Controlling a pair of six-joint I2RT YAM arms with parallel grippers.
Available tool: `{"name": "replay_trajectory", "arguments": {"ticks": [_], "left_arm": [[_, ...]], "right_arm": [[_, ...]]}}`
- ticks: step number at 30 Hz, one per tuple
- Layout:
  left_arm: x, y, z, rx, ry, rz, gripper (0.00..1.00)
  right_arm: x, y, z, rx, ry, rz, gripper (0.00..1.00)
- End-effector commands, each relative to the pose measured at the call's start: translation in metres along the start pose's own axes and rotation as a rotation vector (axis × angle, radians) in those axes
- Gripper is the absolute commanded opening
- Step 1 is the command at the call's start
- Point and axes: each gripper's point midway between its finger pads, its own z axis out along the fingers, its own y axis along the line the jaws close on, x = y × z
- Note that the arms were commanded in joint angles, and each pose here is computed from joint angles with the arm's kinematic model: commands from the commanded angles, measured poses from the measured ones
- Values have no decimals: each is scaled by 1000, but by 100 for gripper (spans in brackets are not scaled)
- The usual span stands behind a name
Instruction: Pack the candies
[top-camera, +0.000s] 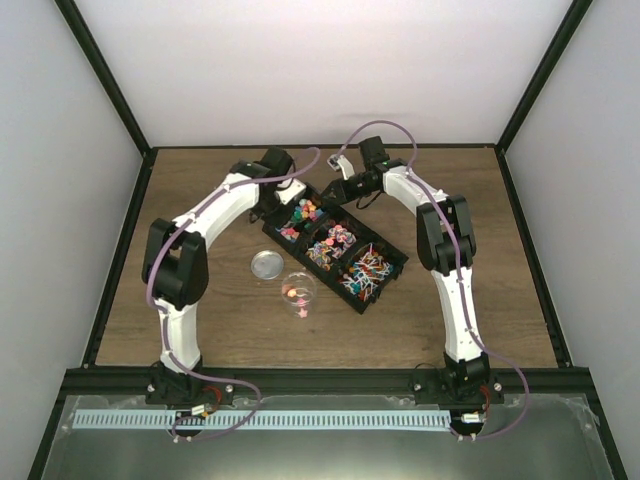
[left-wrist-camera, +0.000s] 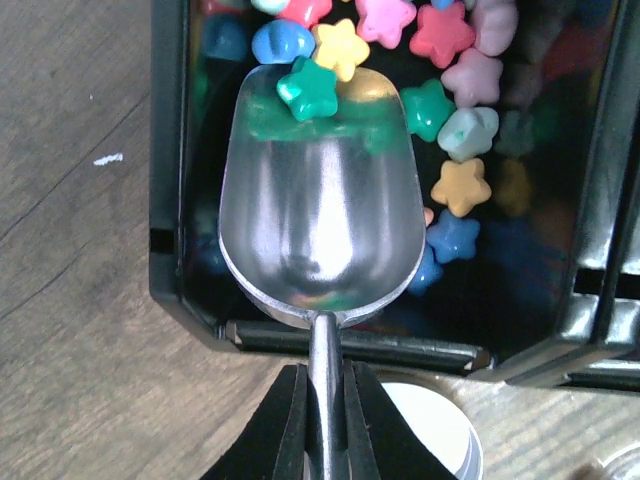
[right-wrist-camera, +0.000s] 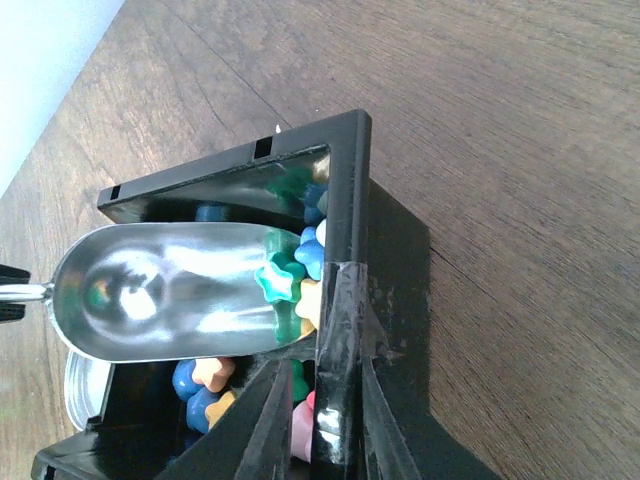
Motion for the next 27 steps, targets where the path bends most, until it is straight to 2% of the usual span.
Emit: {"name": "replay_trajectory", "arguments": {"ticks": [1,14,23,27], "left_arm": [[10,-9,23,26,2,4,4],[4,-23,58,77,-142,-5,4],[-13,-29,36,75,-411,11,4],[-7,-31,27,77,-464,6,4]], "right_arm": [[-4,16,9,-67,1,-32,20],[0,20,9,-87,7,-58,14],[2,19,9,-76,16,-61,13],[4,16,8,-62,22,-71,15]]}}
